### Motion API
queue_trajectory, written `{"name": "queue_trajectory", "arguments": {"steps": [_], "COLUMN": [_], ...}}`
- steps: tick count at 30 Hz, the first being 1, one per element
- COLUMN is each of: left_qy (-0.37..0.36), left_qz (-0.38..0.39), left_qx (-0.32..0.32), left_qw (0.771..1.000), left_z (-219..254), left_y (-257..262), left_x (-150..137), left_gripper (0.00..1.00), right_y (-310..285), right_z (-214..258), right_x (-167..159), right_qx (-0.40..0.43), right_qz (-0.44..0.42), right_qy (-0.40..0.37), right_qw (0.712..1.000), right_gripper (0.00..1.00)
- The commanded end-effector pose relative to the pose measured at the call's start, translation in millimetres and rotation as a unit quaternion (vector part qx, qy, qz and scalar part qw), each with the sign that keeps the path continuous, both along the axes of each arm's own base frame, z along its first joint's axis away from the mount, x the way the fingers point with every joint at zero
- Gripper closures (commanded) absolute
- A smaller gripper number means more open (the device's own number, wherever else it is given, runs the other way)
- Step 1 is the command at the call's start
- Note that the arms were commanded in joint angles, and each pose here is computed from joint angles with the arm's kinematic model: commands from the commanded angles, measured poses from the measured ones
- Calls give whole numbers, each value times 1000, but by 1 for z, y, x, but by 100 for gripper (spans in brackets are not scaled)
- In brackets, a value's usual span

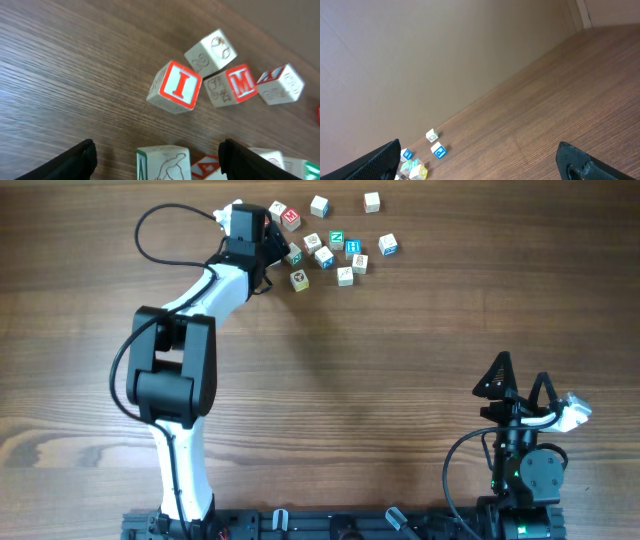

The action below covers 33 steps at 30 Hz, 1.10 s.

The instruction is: Form a horizontal line

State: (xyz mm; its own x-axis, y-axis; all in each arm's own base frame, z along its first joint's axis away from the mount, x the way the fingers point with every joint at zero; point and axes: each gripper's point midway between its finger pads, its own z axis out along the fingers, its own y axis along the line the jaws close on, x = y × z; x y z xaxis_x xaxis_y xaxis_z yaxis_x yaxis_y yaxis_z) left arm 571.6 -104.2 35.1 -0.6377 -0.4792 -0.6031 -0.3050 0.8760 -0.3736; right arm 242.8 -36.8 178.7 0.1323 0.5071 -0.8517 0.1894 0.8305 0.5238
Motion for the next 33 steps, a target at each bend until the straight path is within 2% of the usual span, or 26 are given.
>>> {"name": "queue_trajectory", "arguments": {"steps": [1, 7, 13, 15, 17, 25, 33], "left_qy": [14, 19, 30, 32, 36, 40, 12], "left_qz": [-20, -34, -36, -45, -54, -74, -75], "left_qx": [-6, 7, 10, 20, 33, 84, 81], "left_qw": [1000, 999, 999, 998, 997, 993, 994], "left_z": [-20, -22, -27, -28, -30, -23, 41], "left_y": [-8, -10, -9, -9, -8, 2, 1], "left_x": [1, -2, -6, -7, -9, -13, -19], "left_gripper": [21, 26, 45, 60, 65, 67, 67], "right_y": [0, 0, 0, 0, 0, 0, 0], "right_z": [3, 3, 3, 3, 3, 3, 3], "right_x": [-1, -1, -1, -1, -1, -1, -1], "right_qx": [-6, -6, -6, -6, -6, -6, -6], "right_qz": [2, 2, 2, 2, 2, 2, 2], "right_qy": [-6, -6, -6, -6, -6, -6, -6], "right_qw": [1000, 1000, 1000, 1000, 1000, 1000, 1000], "right_gripper": [0, 0, 0, 0, 0, 0, 0]}}
